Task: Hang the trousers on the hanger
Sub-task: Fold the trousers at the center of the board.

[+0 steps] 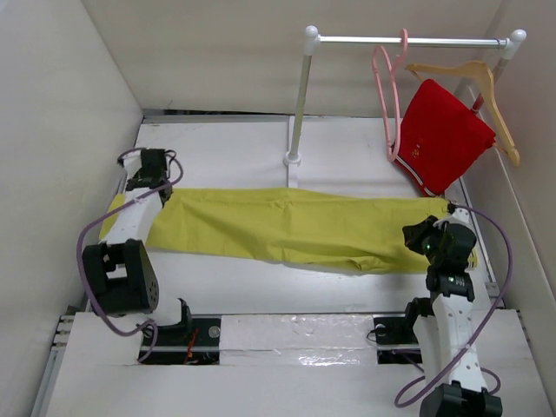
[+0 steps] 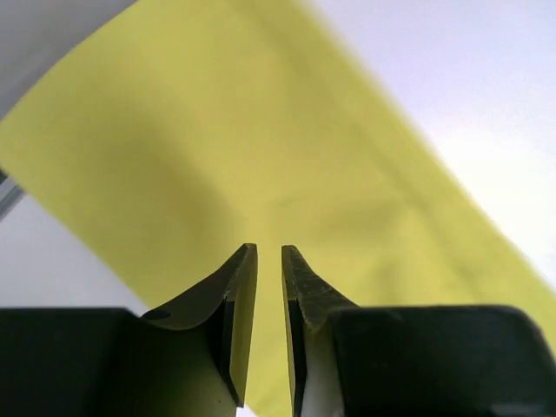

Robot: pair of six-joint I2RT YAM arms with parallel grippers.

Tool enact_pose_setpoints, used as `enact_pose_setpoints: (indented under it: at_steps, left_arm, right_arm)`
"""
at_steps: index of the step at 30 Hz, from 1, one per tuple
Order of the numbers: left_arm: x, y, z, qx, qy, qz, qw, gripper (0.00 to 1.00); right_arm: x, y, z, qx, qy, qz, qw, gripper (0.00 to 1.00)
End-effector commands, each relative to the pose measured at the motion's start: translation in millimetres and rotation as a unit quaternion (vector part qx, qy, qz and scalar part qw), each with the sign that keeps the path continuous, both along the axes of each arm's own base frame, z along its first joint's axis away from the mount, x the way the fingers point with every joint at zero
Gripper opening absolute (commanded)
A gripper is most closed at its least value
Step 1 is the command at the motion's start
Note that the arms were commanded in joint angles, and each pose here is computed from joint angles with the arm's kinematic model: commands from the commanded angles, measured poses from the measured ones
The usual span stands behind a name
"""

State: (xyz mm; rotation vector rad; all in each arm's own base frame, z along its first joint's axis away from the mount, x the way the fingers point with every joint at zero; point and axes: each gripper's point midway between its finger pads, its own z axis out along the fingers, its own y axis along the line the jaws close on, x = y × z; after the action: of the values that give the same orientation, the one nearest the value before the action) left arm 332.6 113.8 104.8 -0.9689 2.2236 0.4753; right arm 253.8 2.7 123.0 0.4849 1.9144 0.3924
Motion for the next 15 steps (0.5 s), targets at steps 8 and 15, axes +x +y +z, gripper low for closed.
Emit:
enact_pose_setpoints:
  at_steps: [8,15]
  left_arm:
    - [56.7,-229.6,44.5,-0.064,-0.074,-0.322,0.942,0.17]
    - [54.9,-313.4,66.5,-0.168,-0.121,-0.5,0.841,0.32]
  right_arm:
    - [16.7,44.1,9.4,-0.042,-0.03,0.131,0.99,0.06]
    - [22.7,70.0,-0.2,-0.044,-0.029,0.157,0.986,0.13]
